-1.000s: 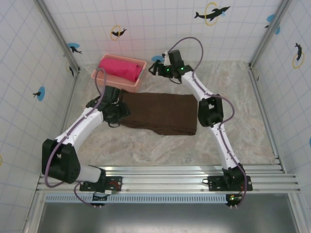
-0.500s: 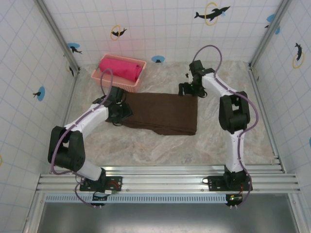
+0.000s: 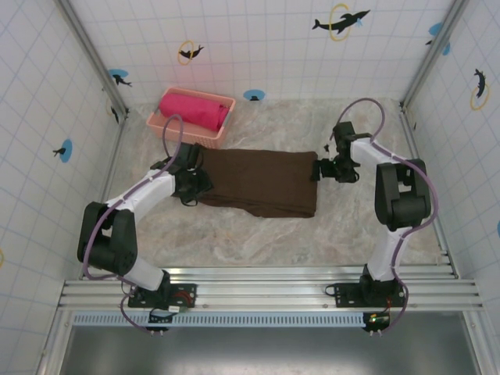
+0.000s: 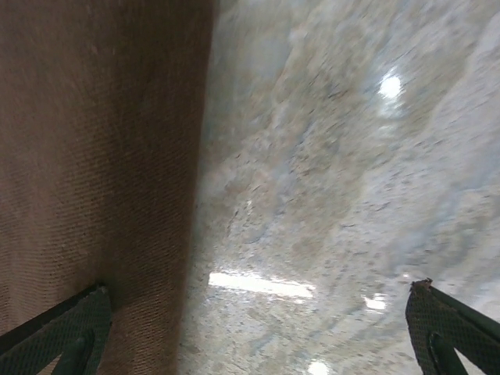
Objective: Roll up the long pants
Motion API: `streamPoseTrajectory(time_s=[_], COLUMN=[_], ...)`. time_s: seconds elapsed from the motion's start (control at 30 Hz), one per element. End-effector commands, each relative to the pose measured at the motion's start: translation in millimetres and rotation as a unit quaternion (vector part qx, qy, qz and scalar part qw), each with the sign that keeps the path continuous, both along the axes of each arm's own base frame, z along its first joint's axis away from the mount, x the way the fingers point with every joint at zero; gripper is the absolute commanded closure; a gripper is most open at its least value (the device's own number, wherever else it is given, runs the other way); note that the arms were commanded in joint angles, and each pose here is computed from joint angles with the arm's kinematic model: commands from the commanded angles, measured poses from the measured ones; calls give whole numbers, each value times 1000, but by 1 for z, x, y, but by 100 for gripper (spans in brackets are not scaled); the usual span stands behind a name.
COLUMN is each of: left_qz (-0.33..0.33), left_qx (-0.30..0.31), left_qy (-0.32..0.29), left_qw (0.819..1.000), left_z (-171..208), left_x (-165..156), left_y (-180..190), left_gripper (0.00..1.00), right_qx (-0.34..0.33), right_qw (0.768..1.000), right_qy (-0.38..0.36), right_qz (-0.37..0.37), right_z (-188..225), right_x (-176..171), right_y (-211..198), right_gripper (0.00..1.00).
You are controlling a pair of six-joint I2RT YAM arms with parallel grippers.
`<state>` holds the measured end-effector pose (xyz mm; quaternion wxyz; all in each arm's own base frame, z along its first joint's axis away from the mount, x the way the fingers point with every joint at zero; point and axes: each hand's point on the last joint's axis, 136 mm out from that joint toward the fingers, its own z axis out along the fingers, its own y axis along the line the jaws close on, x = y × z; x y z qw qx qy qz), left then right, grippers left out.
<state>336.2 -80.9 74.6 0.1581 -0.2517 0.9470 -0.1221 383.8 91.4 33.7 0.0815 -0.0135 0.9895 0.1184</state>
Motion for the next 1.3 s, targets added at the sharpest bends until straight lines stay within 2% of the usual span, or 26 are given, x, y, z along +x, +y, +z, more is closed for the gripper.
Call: streamPoseTrajectory(time_s=[0.0, 0.3, 0.37, 0.47, 0.53, 0.57, 0.6, 0.67, 0.8, 0.9, 1.13, 1.27], left_qz=[3, 10, 12, 14, 17, 17, 17, 17, 21, 22, 14, 9], left_qx=[5, 10, 12, 12, 13, 14, 16, 19, 19, 17, 13, 10], left_qy=[5, 4, 5, 3, 2, 1, 2, 1, 5, 3, -2, -5], left_qw=[1000, 1000, 1000, 1000, 1000, 1000, 1000, 1000, 1000, 1000, 1000, 1000], left_z=[-1, 2, 1, 2, 4, 4, 5, 6, 4, 4, 6, 6], left_x=[-4, -11, -13, -16, -18, -19, -21, -24, -30, -30, -21, -11], left_y=[2, 6, 7, 7, 9, 10, 10, 12, 14, 13, 10, 6], left_gripper=[40, 40, 40, 40, 40, 40, 40, 40, 40, 40, 40, 40], right_qx=[53, 88, 81, 69, 42, 32, 21, -21, -124, -172, -206, -205], right_qw=[998, 995, 995, 996, 998, 997, 997, 996, 989, 983, 976, 976], right_qy=[-38, -46, -42, -20, -6, -1, 2, 7, 15, 24, 64, 76], right_qz=[0, 30, 36, 43, 54, 63, 73, 84, 83, 64, -7, -12], right_z=[12, 17, 12, 0, -12, -16, -19, -24, -28, -27, -17, -4], right_x=[14, 20, 19, 16, 12, 9, 6, 1, -11, -27, -93, -138], right_y=[21, 68, 74, 77, 75, 75, 77, 70, 39, 10, -50, -46], right_gripper=[0, 1, 5, 21, 40, 52, 71, 100, 100, 100, 100, 100])
